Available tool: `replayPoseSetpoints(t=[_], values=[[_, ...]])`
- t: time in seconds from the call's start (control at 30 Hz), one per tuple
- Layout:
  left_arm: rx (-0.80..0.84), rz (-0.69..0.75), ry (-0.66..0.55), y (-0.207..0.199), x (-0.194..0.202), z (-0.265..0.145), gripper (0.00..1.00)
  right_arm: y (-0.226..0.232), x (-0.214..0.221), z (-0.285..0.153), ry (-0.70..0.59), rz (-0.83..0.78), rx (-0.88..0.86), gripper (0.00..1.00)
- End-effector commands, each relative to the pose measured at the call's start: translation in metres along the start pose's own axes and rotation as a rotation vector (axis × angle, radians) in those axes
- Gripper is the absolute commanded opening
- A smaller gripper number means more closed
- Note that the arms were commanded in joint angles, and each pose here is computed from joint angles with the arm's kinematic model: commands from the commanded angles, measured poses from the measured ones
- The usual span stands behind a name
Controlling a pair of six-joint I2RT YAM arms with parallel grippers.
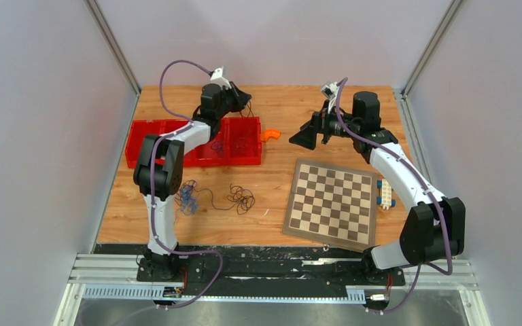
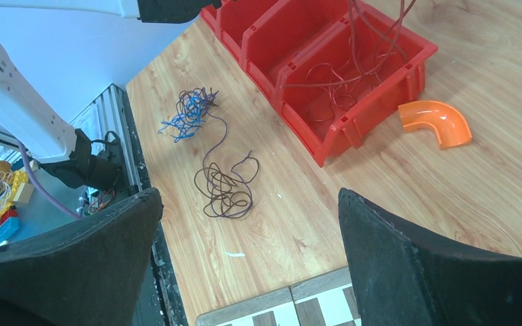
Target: Untangle the cables
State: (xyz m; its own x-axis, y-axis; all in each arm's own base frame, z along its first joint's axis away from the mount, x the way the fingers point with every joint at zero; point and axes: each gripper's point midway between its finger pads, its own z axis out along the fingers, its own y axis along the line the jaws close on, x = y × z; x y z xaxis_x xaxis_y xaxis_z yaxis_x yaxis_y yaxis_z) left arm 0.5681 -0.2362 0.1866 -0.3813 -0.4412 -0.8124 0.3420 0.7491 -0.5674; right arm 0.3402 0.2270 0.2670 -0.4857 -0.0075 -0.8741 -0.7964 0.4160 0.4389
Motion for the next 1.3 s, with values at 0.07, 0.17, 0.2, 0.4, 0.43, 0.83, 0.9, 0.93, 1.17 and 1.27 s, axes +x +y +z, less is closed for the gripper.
replayPoseSetpoints(t=[0.07, 0.17, 0.2, 0.4, 0.43, 0.83, 0.9, 0.93, 1.17, 1.27], values=[[0.014, 0.204, -0.105, -0.009, -0.015, -0.005, 0.00, 0.002, -0.003, -0.005, -0.005, -0.035, -0.024, 1.00], [0.012, 0.256, -0.077, -0.004, -0.005, -0.015, 0.00, 0.003, -0.002, -0.005, -0.003, -0.034, -0.030, 1.00], [0.008, 0.261, -0.065, -0.002, -0.001, -0.019, 0.00, 0.003, -0.002, -0.005, -0.002, -0.032, -0.033, 1.00], [0.007, 0.305, -0.006, 0.003, 0.024, -0.032, 0.00, 0.006, 0.000, -0.006, 0.001, -0.029, -0.042, 1.00], [0.006, 0.312, 0.003, 0.003, 0.028, -0.034, 0.00, 0.006, 0.001, -0.006, 0.001, -0.030, -0.043, 1.00], [0.001, 0.391, 0.043, 0.000, 0.037, -0.044, 0.41, 0.006, 0.004, -0.005, 0.007, -0.018, -0.049, 1.00], [-0.010, 0.395, 0.031, -0.004, 0.026, -0.045, 0.63, 0.007, 0.003, -0.005, 0.008, -0.014, -0.055, 1.00], [-0.029, 0.397, 0.034, -0.001, 0.024, -0.046, 0.66, 0.007, 0.003, -0.005, 0.008, -0.013, -0.056, 1.00], [-0.011, 0.451, -0.005, -0.021, -0.007, -0.055, 0.90, 0.010, -0.001, -0.006, 0.002, -0.017, -0.062, 1.00], [-0.021, 0.455, 0.022, -0.021, -0.009, -0.057, 0.92, 0.010, -0.002, -0.007, 0.000, -0.025, -0.058, 1.00]])
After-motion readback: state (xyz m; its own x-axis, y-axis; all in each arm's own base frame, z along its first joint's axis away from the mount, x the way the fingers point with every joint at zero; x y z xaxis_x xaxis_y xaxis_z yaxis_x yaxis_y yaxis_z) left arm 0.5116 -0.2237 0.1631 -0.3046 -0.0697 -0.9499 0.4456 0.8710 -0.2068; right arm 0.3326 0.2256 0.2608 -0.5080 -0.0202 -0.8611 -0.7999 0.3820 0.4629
